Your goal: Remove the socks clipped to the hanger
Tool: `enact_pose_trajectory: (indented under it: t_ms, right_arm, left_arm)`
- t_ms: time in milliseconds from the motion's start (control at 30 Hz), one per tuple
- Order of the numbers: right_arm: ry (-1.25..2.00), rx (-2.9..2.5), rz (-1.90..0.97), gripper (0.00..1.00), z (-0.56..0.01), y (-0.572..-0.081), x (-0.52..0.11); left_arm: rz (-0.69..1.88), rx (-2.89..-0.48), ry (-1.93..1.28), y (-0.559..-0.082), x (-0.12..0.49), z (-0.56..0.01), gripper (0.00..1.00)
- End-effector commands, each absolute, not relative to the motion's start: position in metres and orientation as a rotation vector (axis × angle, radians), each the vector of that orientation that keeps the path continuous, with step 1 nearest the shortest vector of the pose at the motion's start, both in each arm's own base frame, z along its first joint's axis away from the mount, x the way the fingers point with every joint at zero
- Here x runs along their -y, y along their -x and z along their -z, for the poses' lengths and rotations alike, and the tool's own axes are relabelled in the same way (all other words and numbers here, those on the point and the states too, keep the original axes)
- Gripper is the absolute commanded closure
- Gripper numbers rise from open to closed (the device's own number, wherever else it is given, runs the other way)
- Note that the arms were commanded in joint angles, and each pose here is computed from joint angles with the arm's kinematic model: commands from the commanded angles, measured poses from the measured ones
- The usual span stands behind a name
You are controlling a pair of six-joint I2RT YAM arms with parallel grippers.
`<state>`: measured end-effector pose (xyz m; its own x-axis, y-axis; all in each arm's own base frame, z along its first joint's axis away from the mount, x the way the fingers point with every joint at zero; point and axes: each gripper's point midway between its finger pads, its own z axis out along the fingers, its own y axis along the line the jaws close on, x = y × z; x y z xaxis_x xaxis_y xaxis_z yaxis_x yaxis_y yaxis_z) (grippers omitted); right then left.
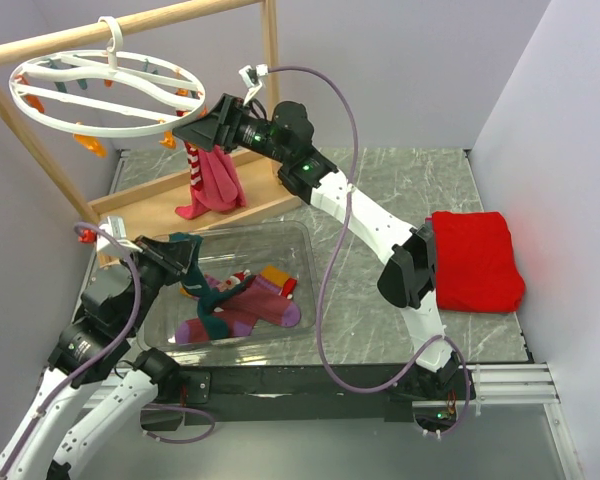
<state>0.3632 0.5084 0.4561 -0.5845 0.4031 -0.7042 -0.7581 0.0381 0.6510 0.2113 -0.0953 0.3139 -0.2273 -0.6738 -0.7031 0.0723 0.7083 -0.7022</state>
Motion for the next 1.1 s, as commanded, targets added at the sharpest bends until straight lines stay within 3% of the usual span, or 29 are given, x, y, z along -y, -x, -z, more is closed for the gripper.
enact_pose_trajectory:
  t_ms: [0, 300, 500, 700, 933, 1033, 1067]
  right_arm:
    - [0.394, -1.400, -1.622, 0.00, -0.480, -0.361, -0.494]
    - [0.353, -1.665, -1.296, 0.00, -0.403, -0.363, -0.447]
    - [0.340, -1.733, -1.152, 0.00, -0.363, -0.334, -0.388]
    - [0.322, -1.753, -1.034, 0.00, -0.335, -0.314, -0.341]
    - [0.335, -1.754, -1.001, 0.00, -0.314, -0.293, -0.316]
    - [0.367, -1.750, -1.046, 0.00, -0.309, -0.282, -0.318]
    - [0.372, -1.747, -1.052, 0.00, -0.309, -0.280, -0.317]
  left_arm:
    - [0.748, -1.765, 0.520, -0.207, 0.100, -0.288, 0.85]
    - [0.776, -1.913, 0.362, -0.210, 0.130, -0.262, 0.84]
    - [0.841, -2.008, -0.021, -0.212, 0.175, -0.260, 0.76]
    - [0.934, -2.342, -0.324, -0.218, 0.226, -0.193, 0.74]
    - [0.730, -2.507, -0.285, -0.223, 0.206, -0.145, 0.82]
    - [0.643, -2.530, -0.219, -0.223, 0.193, -0.146, 0.80]
    - [0.594, -2.529, -0.185, -0.227, 0.187, -0.146, 0.73]
